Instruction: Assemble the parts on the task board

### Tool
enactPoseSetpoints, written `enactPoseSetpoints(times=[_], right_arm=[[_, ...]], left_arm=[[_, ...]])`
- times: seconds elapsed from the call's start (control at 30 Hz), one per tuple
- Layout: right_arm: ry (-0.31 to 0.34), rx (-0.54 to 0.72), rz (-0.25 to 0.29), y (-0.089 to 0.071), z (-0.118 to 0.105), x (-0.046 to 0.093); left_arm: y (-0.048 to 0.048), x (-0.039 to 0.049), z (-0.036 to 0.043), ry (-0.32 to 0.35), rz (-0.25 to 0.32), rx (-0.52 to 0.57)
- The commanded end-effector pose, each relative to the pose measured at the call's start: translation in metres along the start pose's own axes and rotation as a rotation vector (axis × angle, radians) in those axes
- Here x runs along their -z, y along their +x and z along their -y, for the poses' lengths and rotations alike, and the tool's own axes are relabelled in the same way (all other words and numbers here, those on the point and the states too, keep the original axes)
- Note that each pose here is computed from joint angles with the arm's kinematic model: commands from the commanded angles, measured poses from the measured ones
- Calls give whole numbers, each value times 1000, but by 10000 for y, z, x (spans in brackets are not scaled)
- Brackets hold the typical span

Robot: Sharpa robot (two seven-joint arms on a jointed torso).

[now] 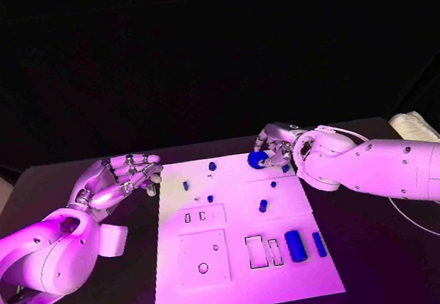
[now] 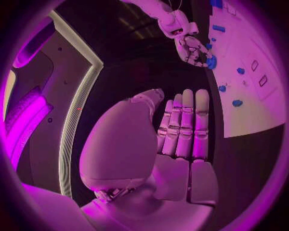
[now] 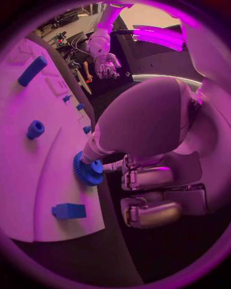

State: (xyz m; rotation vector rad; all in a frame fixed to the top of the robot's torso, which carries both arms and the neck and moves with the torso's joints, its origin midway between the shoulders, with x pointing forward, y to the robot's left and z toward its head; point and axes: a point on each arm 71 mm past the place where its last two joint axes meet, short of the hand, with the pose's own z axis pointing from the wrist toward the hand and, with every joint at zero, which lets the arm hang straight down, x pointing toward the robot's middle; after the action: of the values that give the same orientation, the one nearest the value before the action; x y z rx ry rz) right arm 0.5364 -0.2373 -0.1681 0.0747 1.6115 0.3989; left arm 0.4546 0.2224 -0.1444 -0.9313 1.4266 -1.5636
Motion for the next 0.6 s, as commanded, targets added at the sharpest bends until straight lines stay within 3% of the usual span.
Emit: enactPoseSetpoints(times=[0.03,0.27,0.6], right_arm=[[-73,61,104,-58,-121,35],[-185,86,158,-34,-515,140],[-281,99,151,122,-1008,117]], left_arm=[[22,-5,16,9,-20,4],[23,-5,16,8,-21,4],[43,-13,14,7,-27,7]])
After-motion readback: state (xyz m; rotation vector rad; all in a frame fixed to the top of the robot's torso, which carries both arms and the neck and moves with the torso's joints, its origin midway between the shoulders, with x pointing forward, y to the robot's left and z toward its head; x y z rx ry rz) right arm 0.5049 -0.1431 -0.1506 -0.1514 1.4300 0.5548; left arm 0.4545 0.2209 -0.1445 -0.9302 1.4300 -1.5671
